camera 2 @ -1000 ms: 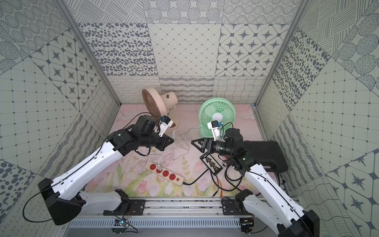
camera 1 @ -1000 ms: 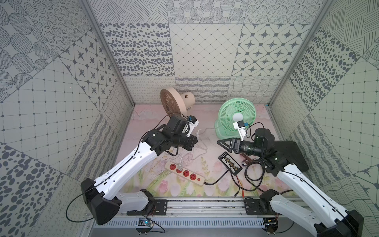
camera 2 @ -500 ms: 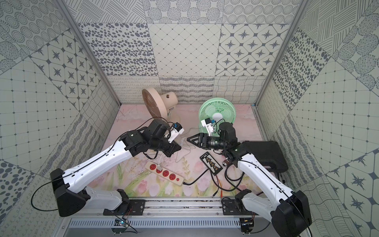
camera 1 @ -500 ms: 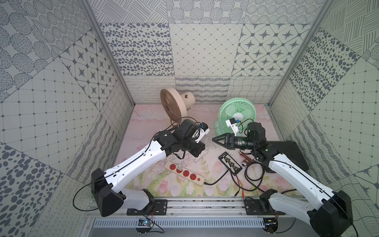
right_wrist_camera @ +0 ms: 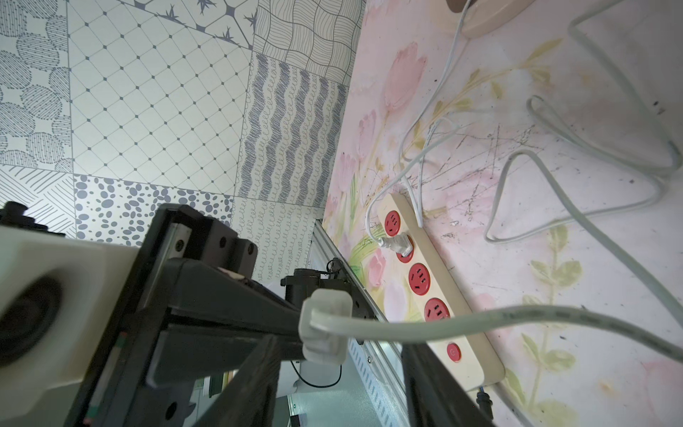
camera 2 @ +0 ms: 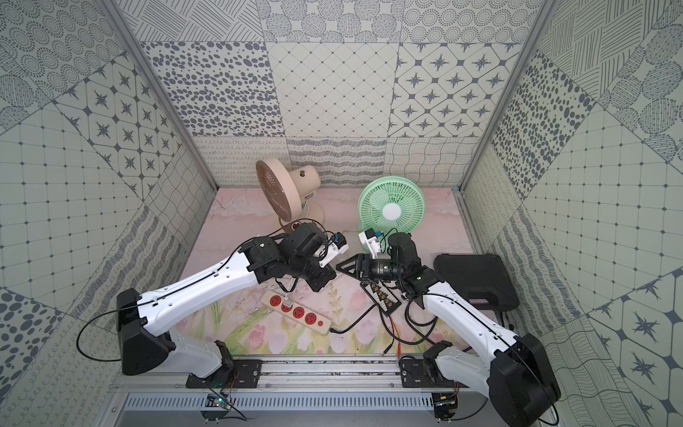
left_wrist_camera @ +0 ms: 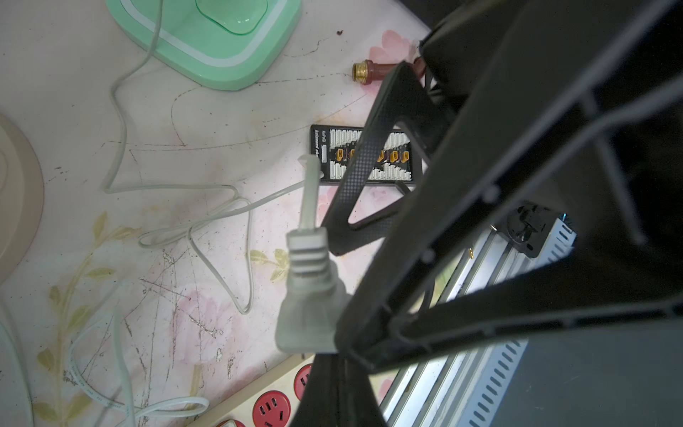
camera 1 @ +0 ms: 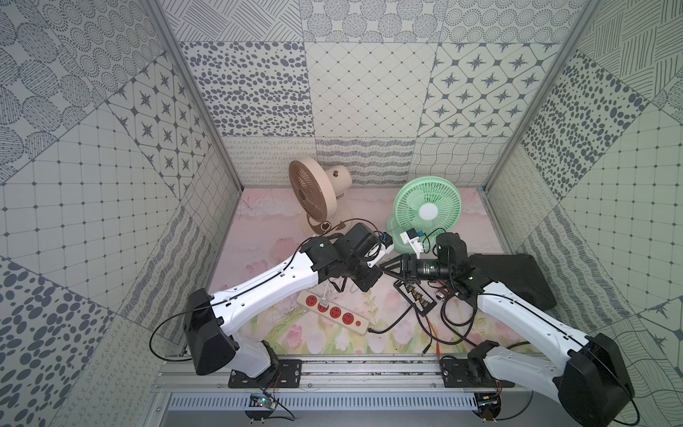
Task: Plug the desk fan into the power strip
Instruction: Pick up the plug from the center of the board.
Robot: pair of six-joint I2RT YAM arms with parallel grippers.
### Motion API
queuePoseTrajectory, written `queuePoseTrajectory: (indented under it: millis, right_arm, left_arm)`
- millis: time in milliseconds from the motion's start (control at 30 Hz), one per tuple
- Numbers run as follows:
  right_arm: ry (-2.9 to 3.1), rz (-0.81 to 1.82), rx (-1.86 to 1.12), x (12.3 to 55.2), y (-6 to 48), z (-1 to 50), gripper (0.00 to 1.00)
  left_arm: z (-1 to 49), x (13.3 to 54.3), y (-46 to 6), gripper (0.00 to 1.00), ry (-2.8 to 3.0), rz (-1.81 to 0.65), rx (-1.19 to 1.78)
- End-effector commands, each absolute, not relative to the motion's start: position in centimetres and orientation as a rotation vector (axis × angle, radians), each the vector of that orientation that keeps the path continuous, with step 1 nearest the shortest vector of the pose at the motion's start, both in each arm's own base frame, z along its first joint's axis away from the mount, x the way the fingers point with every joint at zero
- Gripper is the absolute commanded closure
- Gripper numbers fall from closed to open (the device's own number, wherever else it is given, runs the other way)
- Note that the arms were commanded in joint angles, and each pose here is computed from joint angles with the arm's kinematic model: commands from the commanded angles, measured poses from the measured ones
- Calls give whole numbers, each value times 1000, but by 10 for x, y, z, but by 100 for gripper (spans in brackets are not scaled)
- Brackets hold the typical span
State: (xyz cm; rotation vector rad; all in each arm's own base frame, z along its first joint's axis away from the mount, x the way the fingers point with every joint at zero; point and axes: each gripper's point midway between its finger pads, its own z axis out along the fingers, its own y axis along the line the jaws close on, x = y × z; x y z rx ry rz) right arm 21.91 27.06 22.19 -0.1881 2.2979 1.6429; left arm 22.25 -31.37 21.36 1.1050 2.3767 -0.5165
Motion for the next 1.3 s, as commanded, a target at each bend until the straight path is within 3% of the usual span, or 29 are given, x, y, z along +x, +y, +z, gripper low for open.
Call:
queuePoseTrajectory:
  millis: [0, 1000, 1267]
  right_arm:
    - [2230, 1664, -235, 221, 275, 232, 45]
    - [2274, 1644, -305, 222, 283, 227, 63]
    - [2289, 1629, -343, 224, 286, 228, 75]
  left_arm:
    - [208, 219, -312, 100, 2377, -458, 1176]
    - [205, 208, -315, 100, 2390, -502, 1229]
    - [204, 205, -314, 100, 2393, -494, 1244]
